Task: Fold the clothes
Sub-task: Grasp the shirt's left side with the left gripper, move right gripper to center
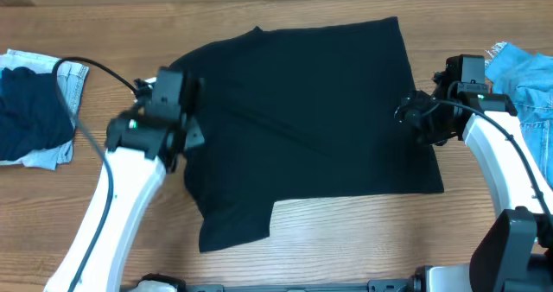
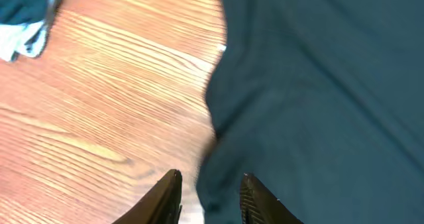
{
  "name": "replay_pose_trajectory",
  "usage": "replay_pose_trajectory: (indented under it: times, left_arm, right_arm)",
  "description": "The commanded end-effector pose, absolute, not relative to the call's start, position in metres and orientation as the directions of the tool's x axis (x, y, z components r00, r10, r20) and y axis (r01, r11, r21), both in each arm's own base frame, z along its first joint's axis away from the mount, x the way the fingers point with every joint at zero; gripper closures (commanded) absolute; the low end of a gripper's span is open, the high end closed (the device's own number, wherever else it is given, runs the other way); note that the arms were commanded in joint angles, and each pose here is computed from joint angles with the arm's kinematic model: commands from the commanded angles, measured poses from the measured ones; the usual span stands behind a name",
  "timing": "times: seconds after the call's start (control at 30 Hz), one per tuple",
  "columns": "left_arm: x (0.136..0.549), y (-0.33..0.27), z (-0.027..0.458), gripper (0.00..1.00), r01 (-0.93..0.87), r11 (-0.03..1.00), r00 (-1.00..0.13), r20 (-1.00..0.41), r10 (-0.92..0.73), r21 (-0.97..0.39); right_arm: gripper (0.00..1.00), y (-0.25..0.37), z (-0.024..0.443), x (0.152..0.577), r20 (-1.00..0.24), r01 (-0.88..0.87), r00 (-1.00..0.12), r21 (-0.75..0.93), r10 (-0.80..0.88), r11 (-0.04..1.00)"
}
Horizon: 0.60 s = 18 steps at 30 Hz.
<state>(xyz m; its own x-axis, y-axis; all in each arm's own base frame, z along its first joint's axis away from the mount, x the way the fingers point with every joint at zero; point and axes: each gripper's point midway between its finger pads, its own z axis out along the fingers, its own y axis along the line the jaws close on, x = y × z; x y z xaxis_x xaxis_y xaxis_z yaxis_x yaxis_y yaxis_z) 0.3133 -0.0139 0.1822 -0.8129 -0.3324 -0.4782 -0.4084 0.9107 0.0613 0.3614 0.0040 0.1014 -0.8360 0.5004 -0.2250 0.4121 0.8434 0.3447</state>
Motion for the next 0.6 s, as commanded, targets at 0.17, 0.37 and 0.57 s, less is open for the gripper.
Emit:
replay_pose_trajectory:
  times: [0.17, 0.37, 0.57]
  left_arm:
    - [0.414, -0.036, 0.086, 0.85, -0.276, 0.954, -0.864, -0.405, -0.301, -0.119]
    - [0.436, -0.046, 0.029, 0.96, -0.265, 0.953, -0.881, -0.365, -0.301, -0.147]
    - [0.462, -0.035, 0.026, 0.96, -0.265, 0.949, -0.840, -0.443, -0.314, -0.172]
  right_arm:
    - [0.25, 0.014, 0.112, 0.367, -0.225, 0.371, -0.844, 0.411, 0.487, 0.833]
    - [0.65, 0.085, 0.140, 0.359, -0.248, 0.007, -0.942, 0.657, 0.225, 0.754]
    - [0.79, 0.194, 0.142, 0.324, -0.269, -0.226, -0.962, 0.660, -0.055, 0.716]
